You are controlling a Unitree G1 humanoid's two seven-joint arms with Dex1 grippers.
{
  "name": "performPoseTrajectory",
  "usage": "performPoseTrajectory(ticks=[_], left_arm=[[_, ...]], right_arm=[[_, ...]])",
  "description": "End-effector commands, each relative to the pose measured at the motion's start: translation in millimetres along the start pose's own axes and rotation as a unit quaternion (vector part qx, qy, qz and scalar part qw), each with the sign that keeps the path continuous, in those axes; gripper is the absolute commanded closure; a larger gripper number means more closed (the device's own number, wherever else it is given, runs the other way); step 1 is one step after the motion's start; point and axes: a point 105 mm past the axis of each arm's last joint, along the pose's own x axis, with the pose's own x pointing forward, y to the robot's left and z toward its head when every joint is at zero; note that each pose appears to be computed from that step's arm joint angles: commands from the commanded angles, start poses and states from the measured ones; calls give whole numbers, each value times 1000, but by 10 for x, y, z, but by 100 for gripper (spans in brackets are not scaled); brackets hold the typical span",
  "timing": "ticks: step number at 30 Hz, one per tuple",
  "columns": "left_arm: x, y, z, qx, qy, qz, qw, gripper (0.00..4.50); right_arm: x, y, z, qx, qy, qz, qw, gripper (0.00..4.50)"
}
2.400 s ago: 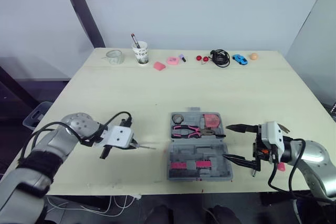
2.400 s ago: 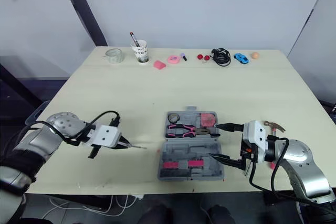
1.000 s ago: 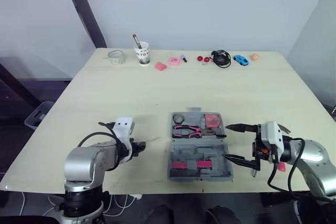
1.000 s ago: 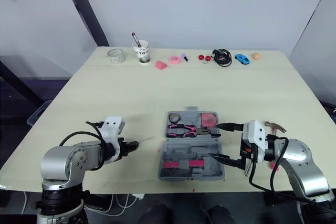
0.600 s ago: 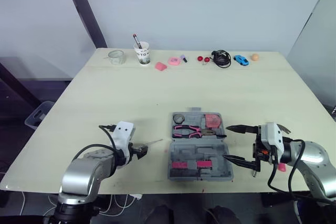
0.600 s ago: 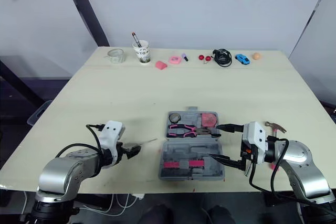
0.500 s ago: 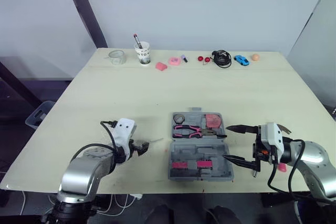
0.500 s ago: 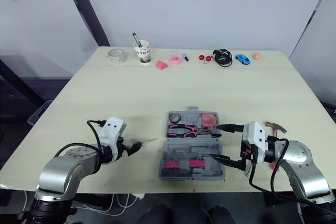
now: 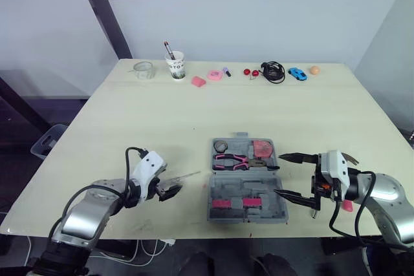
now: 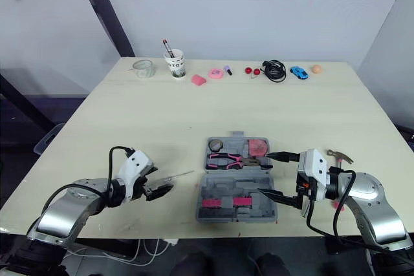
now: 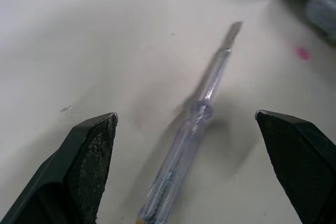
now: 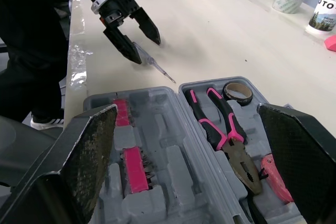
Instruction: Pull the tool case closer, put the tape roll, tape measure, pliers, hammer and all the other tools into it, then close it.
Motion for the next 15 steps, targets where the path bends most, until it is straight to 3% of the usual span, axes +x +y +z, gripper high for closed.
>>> performPoseTrajectory(ticks=[1, 13, 14, 15], left_arm=[[33, -24, 2, 22, -24, -38, 999, 3], [163, -23, -151, 24, -30, -109, 993, 3], [165, -32, -156, 24, -30, -112, 993, 41], [166, -30, -158, 23, -31, -112, 993, 51]], right_arm=[[-1, -21, 119, -28, -12, -2, 1000, 0], [12, -18, 135, -33, -13, -5, 999, 0], [6, -21, 137, -33, -12, -6, 999, 0], [-1, -24, 138, -34, -12, -7, 999, 0]])
